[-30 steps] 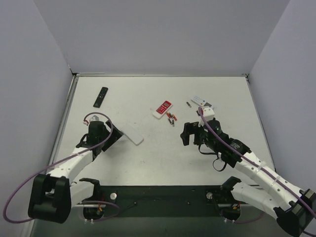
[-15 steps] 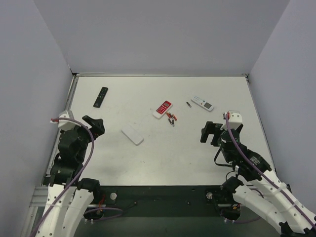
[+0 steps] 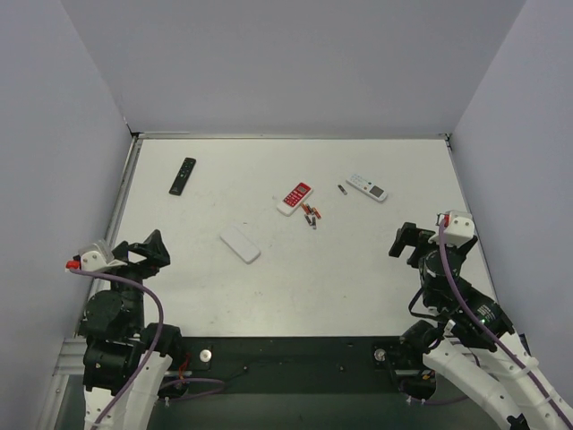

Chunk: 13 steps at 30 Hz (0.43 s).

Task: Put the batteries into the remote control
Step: Reset both arms

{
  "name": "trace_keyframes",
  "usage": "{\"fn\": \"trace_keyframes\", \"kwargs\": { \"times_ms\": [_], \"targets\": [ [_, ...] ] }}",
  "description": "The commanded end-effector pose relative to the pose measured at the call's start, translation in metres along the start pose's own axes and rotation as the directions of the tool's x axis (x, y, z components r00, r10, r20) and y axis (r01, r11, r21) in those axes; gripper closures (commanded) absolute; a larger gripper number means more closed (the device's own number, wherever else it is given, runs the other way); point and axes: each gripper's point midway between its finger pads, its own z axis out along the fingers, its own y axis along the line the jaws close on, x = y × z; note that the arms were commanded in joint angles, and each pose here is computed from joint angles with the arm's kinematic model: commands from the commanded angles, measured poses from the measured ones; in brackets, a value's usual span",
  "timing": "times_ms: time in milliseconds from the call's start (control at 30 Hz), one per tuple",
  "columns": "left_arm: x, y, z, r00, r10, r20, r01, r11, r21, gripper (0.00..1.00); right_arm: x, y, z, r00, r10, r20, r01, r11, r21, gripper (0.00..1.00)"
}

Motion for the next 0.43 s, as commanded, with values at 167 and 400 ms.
{"fn": "trace_keyframes", "kwargs": {
  "times_ms": [167,400],
  "targets": [
    [-0.0129,0.0057,0.0023,0.998,0.029,0.064,-0.027,0.999,-0.030,0.06,-0.0110,-0.0117,0.0043,0.999,-0.037,0.031,0.034,0.996,0.086,0.00],
    [-0.0115,0.0056,0.0041,0.998,0.035,0.057,-0.033,0.999,-0.033,0.06,-0.0073,-0.0095,0.0083,0.999,-0.032,0.027,0.030,0.995,0.094,0.00]
  ]
}}
